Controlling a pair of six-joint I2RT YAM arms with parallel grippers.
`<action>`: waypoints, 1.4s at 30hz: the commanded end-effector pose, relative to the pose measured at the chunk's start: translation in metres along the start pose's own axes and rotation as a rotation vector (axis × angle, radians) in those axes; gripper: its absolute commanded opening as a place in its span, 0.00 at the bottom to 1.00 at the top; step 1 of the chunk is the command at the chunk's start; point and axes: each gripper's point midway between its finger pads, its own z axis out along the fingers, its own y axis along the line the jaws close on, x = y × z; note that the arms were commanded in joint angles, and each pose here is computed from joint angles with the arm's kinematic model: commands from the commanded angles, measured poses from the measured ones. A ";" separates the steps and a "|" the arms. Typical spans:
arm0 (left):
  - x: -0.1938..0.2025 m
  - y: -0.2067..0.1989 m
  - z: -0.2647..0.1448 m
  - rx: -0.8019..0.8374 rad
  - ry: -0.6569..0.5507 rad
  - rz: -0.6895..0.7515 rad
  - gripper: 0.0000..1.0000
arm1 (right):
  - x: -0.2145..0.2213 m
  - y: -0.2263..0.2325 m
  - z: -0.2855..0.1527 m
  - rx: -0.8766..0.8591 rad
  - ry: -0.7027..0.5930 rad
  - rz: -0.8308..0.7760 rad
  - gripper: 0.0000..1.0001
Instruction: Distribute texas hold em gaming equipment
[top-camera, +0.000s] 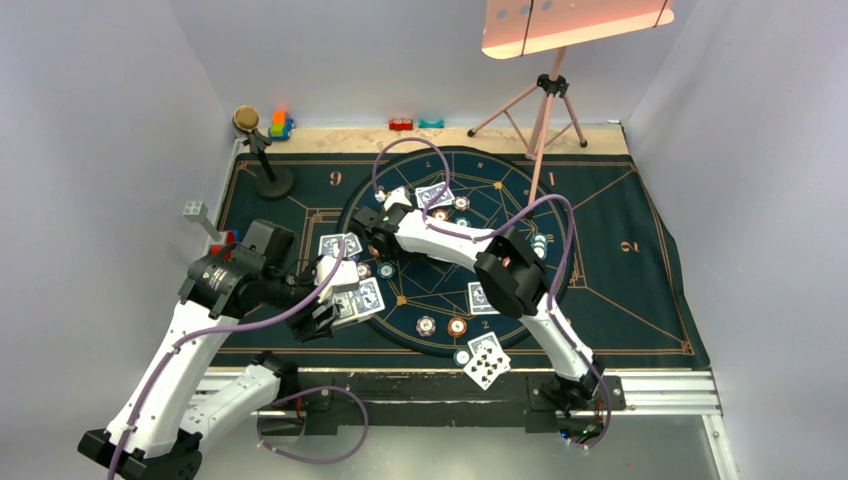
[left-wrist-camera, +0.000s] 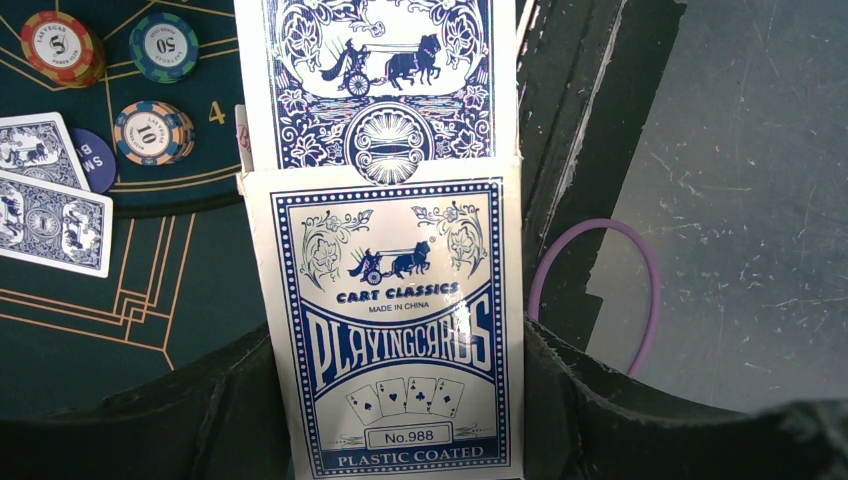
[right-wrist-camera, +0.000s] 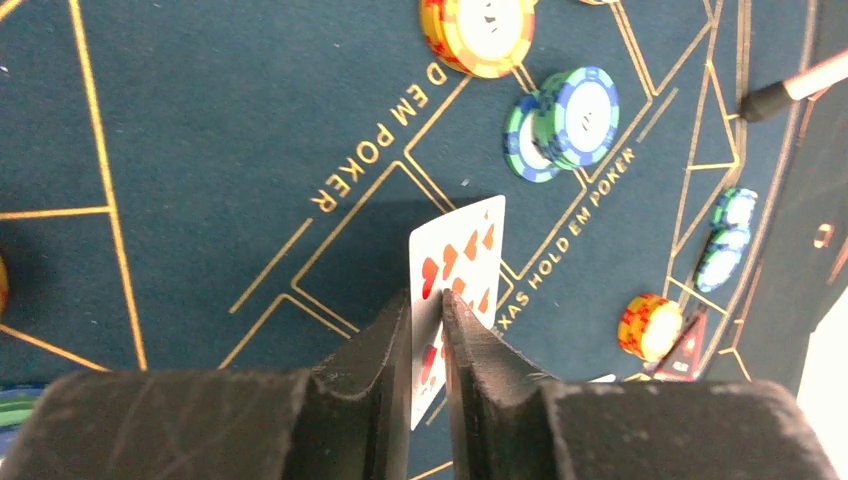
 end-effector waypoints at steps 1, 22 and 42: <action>-0.014 0.001 -0.008 -0.016 -0.048 0.024 0.00 | -0.010 0.022 0.007 -0.110 0.025 0.067 0.22; -0.014 0.006 -0.004 -0.023 -0.042 0.021 0.00 | -0.083 -0.035 -0.098 -0.640 -0.088 0.400 0.74; -0.023 0.020 0.004 -0.030 -0.050 0.011 0.00 | -0.037 -0.040 -0.260 -1.553 -0.164 0.496 0.96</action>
